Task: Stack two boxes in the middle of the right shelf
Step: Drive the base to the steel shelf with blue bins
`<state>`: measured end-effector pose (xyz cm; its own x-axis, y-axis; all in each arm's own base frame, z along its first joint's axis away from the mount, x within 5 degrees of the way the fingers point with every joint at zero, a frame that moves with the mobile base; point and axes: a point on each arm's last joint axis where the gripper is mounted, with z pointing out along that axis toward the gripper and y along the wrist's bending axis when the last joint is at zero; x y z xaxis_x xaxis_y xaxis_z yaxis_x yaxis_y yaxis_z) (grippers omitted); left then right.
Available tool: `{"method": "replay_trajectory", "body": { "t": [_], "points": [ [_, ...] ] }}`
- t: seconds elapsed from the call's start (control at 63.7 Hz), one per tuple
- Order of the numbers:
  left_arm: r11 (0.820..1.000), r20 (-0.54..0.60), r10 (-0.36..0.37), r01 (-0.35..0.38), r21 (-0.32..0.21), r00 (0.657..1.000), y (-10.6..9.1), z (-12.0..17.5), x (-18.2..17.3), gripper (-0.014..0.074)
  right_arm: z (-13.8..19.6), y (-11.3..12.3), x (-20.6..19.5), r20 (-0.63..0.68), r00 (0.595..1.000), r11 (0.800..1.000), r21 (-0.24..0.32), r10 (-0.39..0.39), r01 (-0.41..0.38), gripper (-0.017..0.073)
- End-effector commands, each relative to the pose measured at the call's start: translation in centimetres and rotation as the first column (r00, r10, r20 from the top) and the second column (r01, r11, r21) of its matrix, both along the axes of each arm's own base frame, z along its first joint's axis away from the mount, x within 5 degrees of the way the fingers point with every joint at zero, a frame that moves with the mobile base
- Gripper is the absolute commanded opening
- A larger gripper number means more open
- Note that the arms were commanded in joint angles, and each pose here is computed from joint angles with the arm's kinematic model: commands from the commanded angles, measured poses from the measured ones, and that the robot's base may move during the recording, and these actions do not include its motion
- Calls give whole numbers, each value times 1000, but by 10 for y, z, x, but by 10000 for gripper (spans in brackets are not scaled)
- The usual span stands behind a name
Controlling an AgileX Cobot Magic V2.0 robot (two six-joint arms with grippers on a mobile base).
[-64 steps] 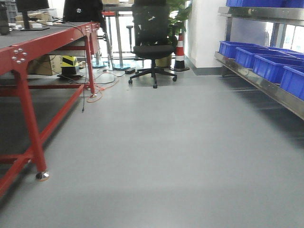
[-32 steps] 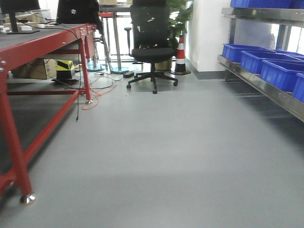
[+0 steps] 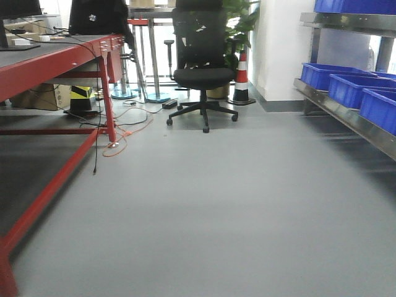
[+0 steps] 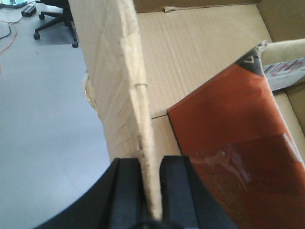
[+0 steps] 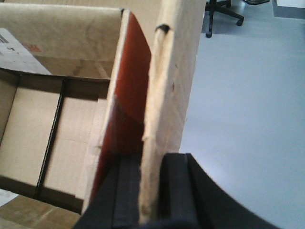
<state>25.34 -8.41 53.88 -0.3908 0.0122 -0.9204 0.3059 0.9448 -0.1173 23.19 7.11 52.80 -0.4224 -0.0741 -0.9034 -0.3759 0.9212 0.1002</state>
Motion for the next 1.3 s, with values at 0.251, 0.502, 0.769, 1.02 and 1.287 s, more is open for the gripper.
{"method": "replay_trajectory", "body": {
  "t": [0.251, 0.502, 0.769, 1.02, 1.287],
  "points": [
    [1000, 109, 0, 2, -20, 994, 1, 14, -4, -111, 10, -4, -5, 68, 998, 1000, 3, -16, 15, -153],
    [1000, 109, 0, 2, -20, 994, 1, 14, -4, -111, 10, -4, -5, 68, 998, 1000, 5, -15, 14, -153],
    [1000, 109, 0, 2, -20, 994, 1, 14, -4, -111, 10, -4, -5, 68, 998, 1000, 5, -15, 14, -153],
    [1000, 109, 0, 2, -20, 994, 1, 14, -4, -111, 10, -4, -5, 68, 998, 1000, 5, -15, 14, -153],
    [1000, 109, 0, 2, -20, 994, 1, 14, -4, -111, 10, -4, -5, 68, 998, 1000, 5, -15, 14, -153]
  ]
}}
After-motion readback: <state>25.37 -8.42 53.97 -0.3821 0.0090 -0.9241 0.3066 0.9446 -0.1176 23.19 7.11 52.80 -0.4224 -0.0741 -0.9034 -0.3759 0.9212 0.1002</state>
